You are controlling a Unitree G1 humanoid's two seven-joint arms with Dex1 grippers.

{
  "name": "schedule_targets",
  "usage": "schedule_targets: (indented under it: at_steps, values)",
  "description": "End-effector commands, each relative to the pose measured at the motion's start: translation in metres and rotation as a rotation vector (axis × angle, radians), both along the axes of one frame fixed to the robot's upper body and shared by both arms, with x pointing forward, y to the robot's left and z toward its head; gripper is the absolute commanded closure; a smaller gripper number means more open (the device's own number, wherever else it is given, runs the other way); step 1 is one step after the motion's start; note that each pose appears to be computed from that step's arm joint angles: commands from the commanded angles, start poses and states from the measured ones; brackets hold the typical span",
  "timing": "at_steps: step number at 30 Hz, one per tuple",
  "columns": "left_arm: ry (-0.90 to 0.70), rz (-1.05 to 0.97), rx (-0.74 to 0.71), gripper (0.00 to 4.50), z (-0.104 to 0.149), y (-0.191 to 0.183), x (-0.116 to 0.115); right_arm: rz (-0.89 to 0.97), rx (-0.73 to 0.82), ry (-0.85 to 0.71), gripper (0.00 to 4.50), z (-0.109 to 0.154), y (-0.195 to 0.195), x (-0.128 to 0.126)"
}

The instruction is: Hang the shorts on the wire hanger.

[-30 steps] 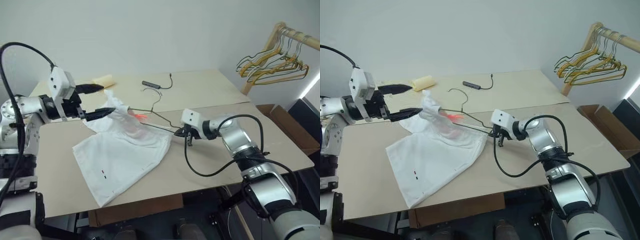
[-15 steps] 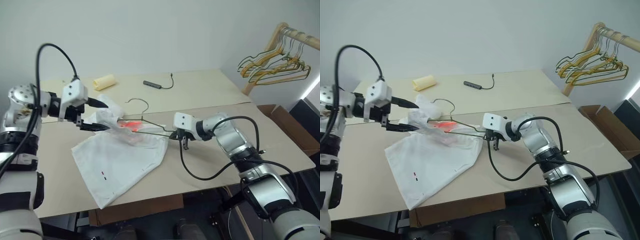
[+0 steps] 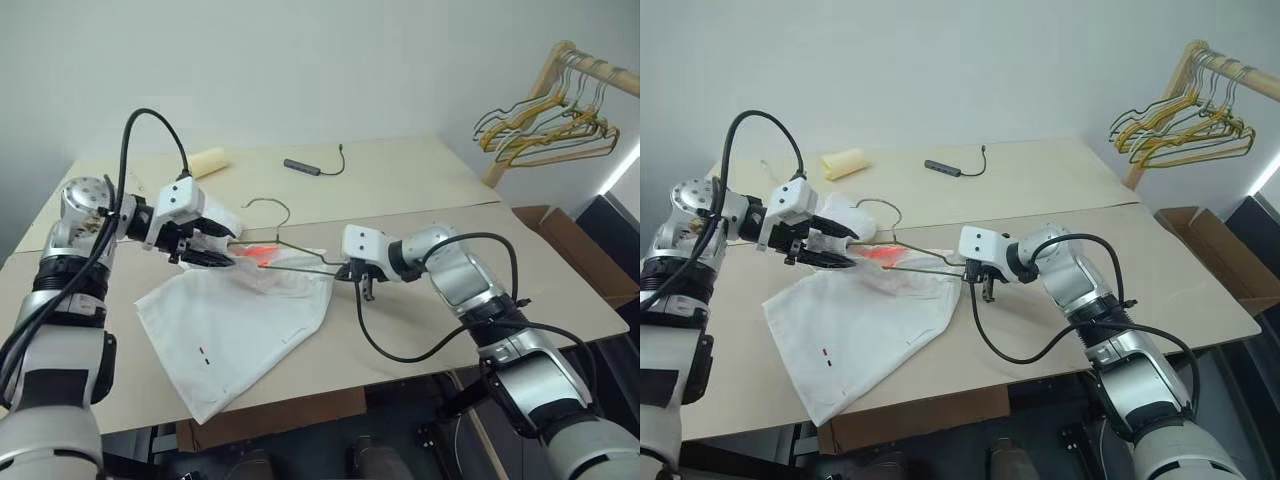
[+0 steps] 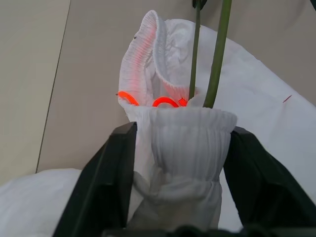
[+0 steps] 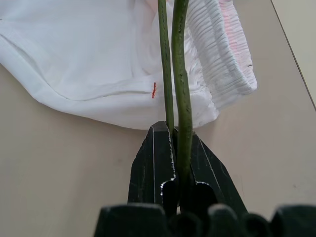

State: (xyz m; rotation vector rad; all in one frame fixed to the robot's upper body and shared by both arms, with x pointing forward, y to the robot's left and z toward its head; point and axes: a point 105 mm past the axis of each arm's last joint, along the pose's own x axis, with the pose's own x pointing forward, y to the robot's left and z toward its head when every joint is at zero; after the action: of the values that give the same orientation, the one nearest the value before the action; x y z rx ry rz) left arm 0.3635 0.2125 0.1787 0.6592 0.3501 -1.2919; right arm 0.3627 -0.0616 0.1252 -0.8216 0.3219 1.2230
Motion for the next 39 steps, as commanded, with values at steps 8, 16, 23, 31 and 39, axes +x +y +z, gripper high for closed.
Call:
schedule_targets:
  at_steps: [8, 16, 23, 31, 39]
  values:
    - [-0.047, -0.003, 0.029, 4.46, 0.010, 0.002, 0.003, -0.008, 0.045, -0.045, 4.50, 0.016, 0.006, 0.002]
    - [-0.127, 0.022, 0.056, 4.46, 0.011, 0.005, 0.008, 0.085, 0.137, -0.125, 4.22, 0.029, 0.013, -0.006]
    - [-0.199, 0.071, 0.030, 4.46, 0.024, 0.011, 0.013, -0.078, 0.165, -0.206, 1.91, 0.038, -0.007, 0.013]
    - [-0.241, 0.109, -0.106, 4.46, 0.043, 0.013, 0.012, -0.363, 0.372, -0.088, 0.02, 0.062, -0.057, 0.026]
    - [-0.244, 0.118, -0.105, 4.46, 0.046, 0.018, 0.009, -0.384, 0.562, 0.246, 0.02, 0.031, -0.045, 0.006]
